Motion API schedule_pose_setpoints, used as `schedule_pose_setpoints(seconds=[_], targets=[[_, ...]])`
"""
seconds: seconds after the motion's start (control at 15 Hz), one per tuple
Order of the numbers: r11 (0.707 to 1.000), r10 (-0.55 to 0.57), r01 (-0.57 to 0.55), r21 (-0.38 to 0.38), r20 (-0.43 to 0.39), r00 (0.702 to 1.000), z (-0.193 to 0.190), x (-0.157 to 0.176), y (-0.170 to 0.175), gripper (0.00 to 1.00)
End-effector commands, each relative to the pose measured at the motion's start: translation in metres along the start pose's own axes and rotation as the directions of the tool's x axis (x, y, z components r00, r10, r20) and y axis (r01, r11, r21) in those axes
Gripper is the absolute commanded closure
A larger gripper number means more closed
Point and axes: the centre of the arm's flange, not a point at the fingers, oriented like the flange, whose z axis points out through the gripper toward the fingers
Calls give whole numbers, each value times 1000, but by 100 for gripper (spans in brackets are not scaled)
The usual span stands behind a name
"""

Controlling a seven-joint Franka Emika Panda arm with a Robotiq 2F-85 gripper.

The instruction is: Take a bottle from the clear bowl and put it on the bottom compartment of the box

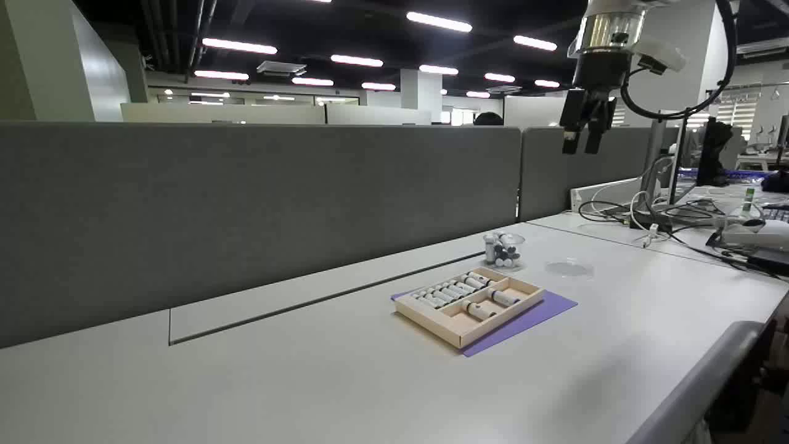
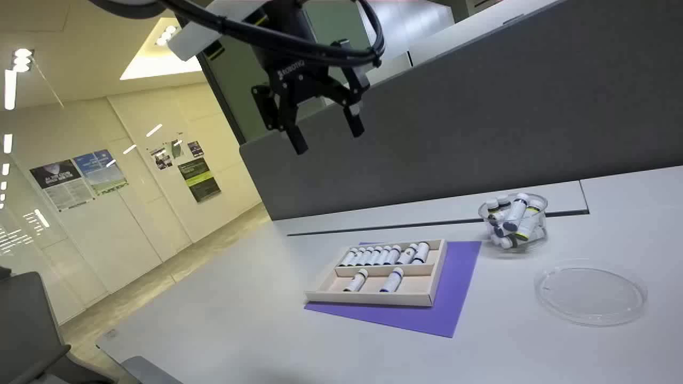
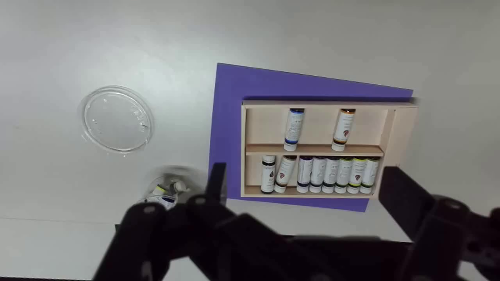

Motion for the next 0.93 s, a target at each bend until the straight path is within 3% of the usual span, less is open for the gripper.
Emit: schedule_pose_setpoints(seconds=[0.0, 0.67, 0.87], targets=[[1000, 0, 0, 0, 0, 1000, 0, 0, 0, 0], [1000, 0, 0, -1, -3, 1000, -1, 0, 0, 0], [998, 32, -35, 57, 50, 998, 12, 27, 24, 0]])
